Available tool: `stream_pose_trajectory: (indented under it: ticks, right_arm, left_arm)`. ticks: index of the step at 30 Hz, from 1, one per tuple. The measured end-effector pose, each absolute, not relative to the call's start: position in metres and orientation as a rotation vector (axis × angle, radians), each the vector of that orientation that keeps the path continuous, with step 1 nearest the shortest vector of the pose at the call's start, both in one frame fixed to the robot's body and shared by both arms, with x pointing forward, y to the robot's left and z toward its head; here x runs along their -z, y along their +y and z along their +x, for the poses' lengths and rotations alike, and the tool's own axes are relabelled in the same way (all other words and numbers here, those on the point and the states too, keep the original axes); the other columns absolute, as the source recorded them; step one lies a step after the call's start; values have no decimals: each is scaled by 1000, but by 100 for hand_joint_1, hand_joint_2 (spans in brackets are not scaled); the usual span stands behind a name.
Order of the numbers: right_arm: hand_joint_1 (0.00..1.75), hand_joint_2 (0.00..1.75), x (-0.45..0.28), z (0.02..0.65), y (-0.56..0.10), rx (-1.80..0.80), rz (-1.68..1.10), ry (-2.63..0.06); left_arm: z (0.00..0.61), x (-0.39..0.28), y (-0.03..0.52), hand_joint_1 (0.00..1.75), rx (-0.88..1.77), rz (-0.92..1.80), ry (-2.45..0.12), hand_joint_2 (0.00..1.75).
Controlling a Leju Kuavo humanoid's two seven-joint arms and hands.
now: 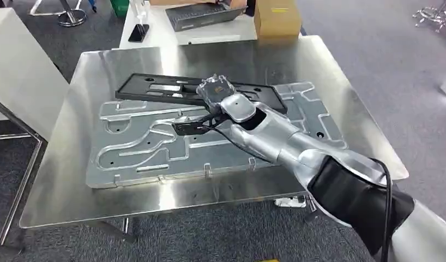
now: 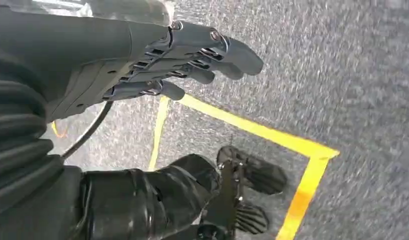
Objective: Take the parts from the cabinet and place them on the table.
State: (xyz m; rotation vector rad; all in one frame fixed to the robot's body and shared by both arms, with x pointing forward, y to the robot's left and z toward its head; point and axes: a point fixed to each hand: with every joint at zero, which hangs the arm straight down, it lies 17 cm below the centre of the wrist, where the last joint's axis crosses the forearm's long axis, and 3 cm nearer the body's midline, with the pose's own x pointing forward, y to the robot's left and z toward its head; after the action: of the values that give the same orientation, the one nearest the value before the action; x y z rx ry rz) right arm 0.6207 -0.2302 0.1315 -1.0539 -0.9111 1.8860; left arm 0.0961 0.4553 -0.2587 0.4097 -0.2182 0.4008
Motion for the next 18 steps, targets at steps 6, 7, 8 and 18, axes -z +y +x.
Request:
stream_pose_trajectory:
  ticks: [6,7,8,18]
  right_arm:
    - [175,175,-120,616,-233,-1886,-1032,-901]
    - [175,175,-120,616,-234,-1885,-1031,-900]
    - [0,0,-121,616,-235,-1883,-1032,-901]
    - [0,0,-127,619,-235,-1869,-1038,-913]
  left_arm:
    - [99,258,456,0,-395,408,-229,175]
    - [99,258,456,0,-395,408,-229,175]
    - [99,258,456,0,-395,408,-229,175]
    - [101,258,455,0,-398,400,-241,0]
